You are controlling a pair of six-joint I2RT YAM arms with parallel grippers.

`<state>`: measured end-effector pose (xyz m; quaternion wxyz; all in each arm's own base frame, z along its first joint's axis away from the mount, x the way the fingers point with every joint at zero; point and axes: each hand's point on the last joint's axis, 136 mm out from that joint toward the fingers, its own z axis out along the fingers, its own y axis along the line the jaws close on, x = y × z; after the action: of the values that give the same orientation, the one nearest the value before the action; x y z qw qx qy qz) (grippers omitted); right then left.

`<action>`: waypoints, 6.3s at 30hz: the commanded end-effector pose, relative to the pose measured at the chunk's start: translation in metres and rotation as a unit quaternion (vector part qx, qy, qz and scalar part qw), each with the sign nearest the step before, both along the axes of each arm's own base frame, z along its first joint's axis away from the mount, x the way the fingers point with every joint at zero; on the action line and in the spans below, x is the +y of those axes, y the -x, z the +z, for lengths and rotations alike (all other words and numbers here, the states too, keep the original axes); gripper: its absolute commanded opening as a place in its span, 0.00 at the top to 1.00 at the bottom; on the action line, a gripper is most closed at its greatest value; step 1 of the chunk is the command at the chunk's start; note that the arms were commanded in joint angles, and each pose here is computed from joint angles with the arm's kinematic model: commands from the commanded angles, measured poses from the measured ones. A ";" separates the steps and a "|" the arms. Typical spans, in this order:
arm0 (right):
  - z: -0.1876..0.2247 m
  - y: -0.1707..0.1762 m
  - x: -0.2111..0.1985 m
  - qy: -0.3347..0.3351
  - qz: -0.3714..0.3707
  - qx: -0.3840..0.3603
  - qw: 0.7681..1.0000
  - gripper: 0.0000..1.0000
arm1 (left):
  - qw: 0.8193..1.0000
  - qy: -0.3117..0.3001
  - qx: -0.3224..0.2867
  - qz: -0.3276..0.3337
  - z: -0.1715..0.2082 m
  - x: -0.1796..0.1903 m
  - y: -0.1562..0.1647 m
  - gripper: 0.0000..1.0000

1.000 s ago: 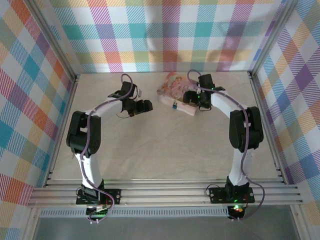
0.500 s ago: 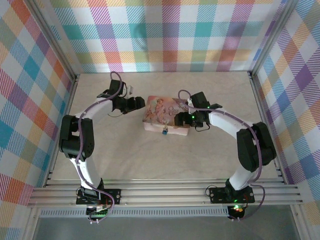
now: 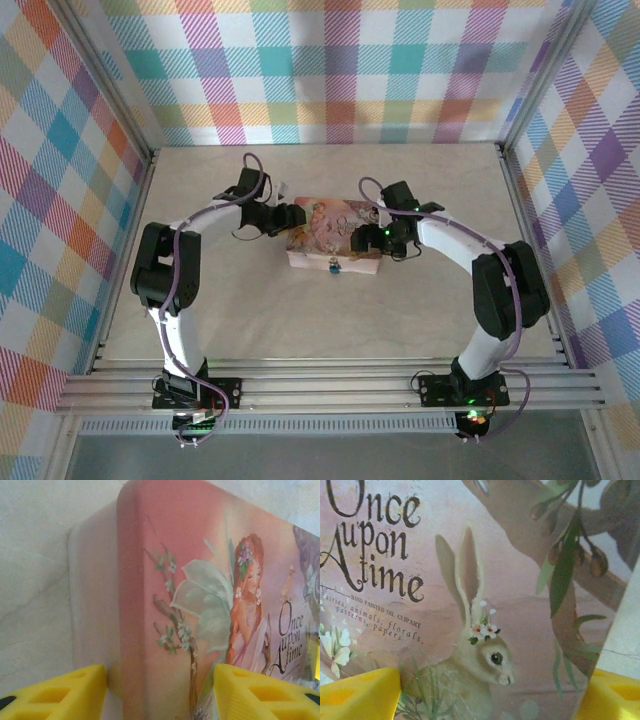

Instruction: Unlock the padlock with the key

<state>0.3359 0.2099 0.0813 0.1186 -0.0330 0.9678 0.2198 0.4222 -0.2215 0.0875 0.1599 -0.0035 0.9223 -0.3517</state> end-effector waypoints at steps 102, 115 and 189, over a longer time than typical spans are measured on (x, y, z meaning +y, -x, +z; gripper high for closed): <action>0.041 0.046 0.092 0.005 0.094 0.008 0.996 0.11 | 0.704 -0.283 0.205 0.618 -0.054 0.395 0.205 0.42; 0.035 0.048 0.095 0.007 0.096 0.013 0.995 0.11 | 0.710 -0.285 0.216 0.607 -0.072 0.394 0.205 0.52; 0.093 0.057 0.119 -0.110 0.264 -0.514 0.808 0.41 | 0.998 0.002 0.058 0.002 0.113 -0.069 0.134 1.00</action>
<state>0.2721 0.3170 0.1505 0.4994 -0.3694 0.7265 0.2938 0.2968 -0.2853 0.1776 0.1006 -0.0467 0.9369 -0.3316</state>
